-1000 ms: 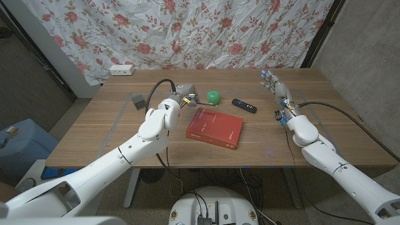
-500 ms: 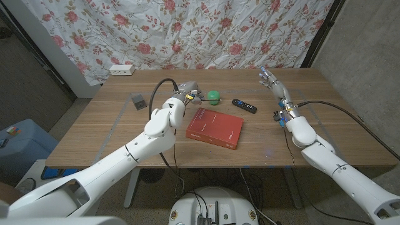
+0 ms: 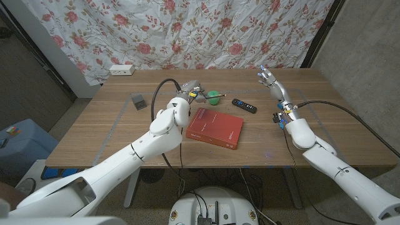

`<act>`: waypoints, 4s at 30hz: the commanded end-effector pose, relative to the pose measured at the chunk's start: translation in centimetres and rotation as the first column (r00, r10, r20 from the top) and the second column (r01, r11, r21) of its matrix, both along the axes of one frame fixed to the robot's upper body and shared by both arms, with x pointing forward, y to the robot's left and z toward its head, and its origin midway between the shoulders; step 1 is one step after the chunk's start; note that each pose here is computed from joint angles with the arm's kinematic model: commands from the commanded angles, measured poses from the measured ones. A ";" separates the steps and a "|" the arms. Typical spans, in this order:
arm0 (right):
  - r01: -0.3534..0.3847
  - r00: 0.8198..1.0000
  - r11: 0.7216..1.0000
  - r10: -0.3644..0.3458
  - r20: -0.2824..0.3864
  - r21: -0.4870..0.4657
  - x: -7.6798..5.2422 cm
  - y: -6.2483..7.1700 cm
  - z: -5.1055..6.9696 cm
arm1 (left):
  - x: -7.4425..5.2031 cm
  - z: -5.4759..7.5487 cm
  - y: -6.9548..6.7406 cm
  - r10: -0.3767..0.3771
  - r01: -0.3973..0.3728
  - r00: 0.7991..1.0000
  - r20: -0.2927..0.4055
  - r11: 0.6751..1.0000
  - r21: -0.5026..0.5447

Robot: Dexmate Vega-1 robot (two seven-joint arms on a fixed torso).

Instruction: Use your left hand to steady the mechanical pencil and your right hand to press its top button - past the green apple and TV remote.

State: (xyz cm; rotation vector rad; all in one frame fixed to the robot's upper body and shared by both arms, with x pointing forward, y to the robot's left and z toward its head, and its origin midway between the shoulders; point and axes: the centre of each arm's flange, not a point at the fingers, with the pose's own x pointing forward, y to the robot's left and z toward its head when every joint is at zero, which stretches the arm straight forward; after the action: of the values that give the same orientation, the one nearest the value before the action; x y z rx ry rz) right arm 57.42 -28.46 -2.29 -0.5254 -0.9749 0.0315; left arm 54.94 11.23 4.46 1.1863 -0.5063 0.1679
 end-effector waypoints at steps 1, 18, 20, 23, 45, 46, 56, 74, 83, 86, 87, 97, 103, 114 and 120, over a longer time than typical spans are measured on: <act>0.017 0.999 0.999 -0.015 0.032 -0.044 -0.9 0.7 -0.5 | -0.2 0.0 -1.1 -0.022 0.020 1.000 -0.017 0.995 -0.101; 0.044 0.994 0.995 -0.035 0.104 -0.087 -0.5 0.9 -0.9 | 1.0 -0.6 -2.3 -0.112 0.094 0.993 -0.038 0.946 -0.310; 0.050 0.992 0.994 -0.038 0.117 -0.098 -0.5 1.0 -0.9 | 1.1 -0.6 -2.6 -0.131 0.113 0.991 -0.036 0.942 -0.317; 0.057 0.990 0.992 -0.043 0.132 -0.109 -0.4 1.1 -0.9 | 1.3 -0.8 -3.0 -0.152 0.128 0.987 -0.043 0.931 -0.342; 0.037 0.979 0.974 0.009 0.204 -0.224 -0.5 1.9 -0.9 | 1.6 -1.3 -4.0 -0.226 0.155 0.970 -0.085 0.853 -0.499; 0.039 0.978 0.973 0.009 0.207 -0.226 -0.5 2.0 -0.8 | 1.7 -1.3 -4.0 -0.230 0.156 0.969 -0.088 0.851 -0.502; 0.065 0.971 0.954 0.008 0.239 -0.293 -0.7 2.3 -0.6 | 1.8 -1.2 -4.3 -0.238 0.148 0.964 -0.116 0.848 -0.508; 0.135 0.961 0.915 -0.028 0.274 -0.381 -1.7 2.8 0.3 | 1.9 -0.8 -4.1 -0.243 0.130 0.956 -0.168 0.857 -0.498; 0.152 0.962 0.899 -0.040 0.270 -0.410 -2.3 3.0 0.7 | 2.1 -0.6 -3.8 -0.228 0.114 0.955 -0.188 0.871 -0.477; 0.154 0.964 0.896 -0.043 0.264 -0.417 -2.4 3.1 0.7 | 2.1 -0.5 -3.8 -0.229 0.119 0.955 -0.189 0.877 -0.465; 0.154 0.964 0.894 -0.043 0.263 -0.420 -2.4 3.2 0.7 | 2.1 -0.5 -3.8 -0.230 0.119 0.955 -0.189 0.877 -0.465; 0.143 0.971 0.878 -0.036 0.235 -0.456 -2.5 3.7 0.6 | 2.1 -0.5 -3.8 -0.231 0.120 0.954 -0.191 0.879 -0.462; 0.134 0.975 0.875 -0.032 0.221 -0.465 -2.4 3.9 0.5 | 2.1 -0.7 -3.8 -0.231 0.121 0.954 -0.188 0.878 -0.464; 0.123 0.978 0.876 -0.025 0.209 -0.467 -2.0 4.1 0.4 | 2.2 -0.7 -3.8 -0.235 0.126 0.954 -0.185 0.876 -0.465; 0.117 0.981 0.876 -0.027 0.194 -0.469 -1.7 4.1 0.4 | 2.3 -0.7 -3.8 -0.238 0.128 0.954 -0.185 0.877 -0.464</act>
State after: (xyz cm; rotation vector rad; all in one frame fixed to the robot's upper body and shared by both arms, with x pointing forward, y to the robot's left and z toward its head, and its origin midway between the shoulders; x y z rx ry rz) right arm 55.26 -24.48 -1.85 -1.0389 -1.1499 0.1510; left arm 57.10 7.46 3.77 0.6877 -0.3364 -0.0193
